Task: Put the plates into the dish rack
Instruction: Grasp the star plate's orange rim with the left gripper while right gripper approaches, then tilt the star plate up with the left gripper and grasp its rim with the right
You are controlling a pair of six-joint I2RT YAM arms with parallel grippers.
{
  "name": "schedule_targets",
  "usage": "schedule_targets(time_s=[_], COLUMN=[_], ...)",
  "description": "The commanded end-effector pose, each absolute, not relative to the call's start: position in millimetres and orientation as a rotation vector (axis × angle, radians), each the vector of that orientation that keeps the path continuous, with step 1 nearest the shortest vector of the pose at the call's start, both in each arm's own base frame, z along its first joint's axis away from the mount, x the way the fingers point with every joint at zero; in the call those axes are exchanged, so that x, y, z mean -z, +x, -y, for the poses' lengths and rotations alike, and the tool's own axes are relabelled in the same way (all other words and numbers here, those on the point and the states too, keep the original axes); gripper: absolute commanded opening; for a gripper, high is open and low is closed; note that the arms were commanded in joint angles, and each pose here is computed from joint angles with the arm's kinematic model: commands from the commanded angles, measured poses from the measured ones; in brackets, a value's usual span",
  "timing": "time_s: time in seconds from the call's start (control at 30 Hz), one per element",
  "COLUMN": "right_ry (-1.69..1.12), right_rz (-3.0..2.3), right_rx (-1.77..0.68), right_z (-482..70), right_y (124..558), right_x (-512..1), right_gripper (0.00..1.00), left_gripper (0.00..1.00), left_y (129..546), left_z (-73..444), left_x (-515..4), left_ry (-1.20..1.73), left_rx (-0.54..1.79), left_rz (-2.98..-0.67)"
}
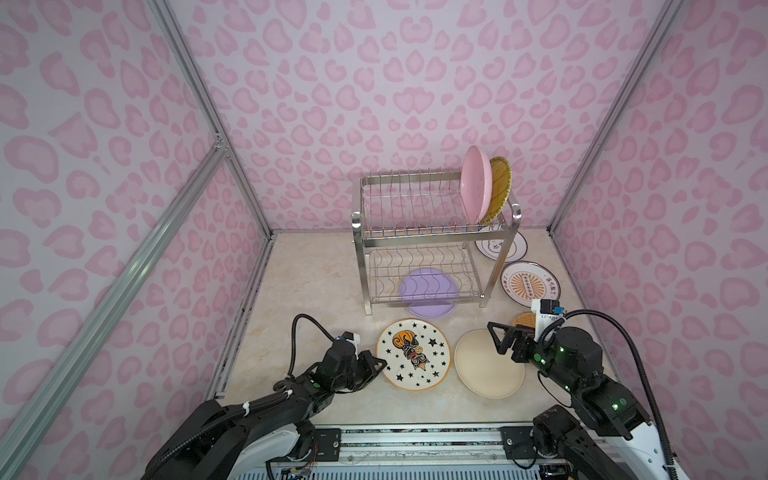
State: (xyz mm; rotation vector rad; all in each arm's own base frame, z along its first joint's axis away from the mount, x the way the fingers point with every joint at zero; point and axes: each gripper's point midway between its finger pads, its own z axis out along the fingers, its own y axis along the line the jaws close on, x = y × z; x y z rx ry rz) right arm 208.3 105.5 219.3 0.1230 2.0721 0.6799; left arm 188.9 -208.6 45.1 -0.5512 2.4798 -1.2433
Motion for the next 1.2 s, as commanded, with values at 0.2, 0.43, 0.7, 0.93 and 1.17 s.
schedule_targets(time_s=[0.2, 0.43, 0.7, 0.93, 1.17], right_ry=[0.104, 0.082, 0.020, 0.087, 0.113], right_rz=[-2.043, -2.061, -2.092, -2.058, -1.973], right_rx=[-0.727, -0.760, -0.901, -1.042, -1.292], right_z=[-113.8, -122.1, -150.5, -145.1, -151.0], right_y=[212.9, 215.9, 227.2, 242.0, 248.2], right_x=[-227.4, -222.9, -221.6, -225.7, -223.8], right_gripper=[0.99, 0.99, 0.99, 0.99, 0.99], left_gripper=[0.04, 0.04, 0.04, 0.04, 0.04], left_y=[191.4, 189.3, 191.4, 195.3, 198.1], left_z=[196.8, 205.0, 211.3, 221.2, 231.4], left_x=[-65.9, -104.1, -150.2, -184.8, -222.4], left_ry=[-0.484, -0.384, -0.272, -0.229, -0.200], left_rx=[1.147, 1.248, 1.304, 1.387, 1.493], left_rz=[-2.449, -2.377, -2.285, -2.212, -2.128])
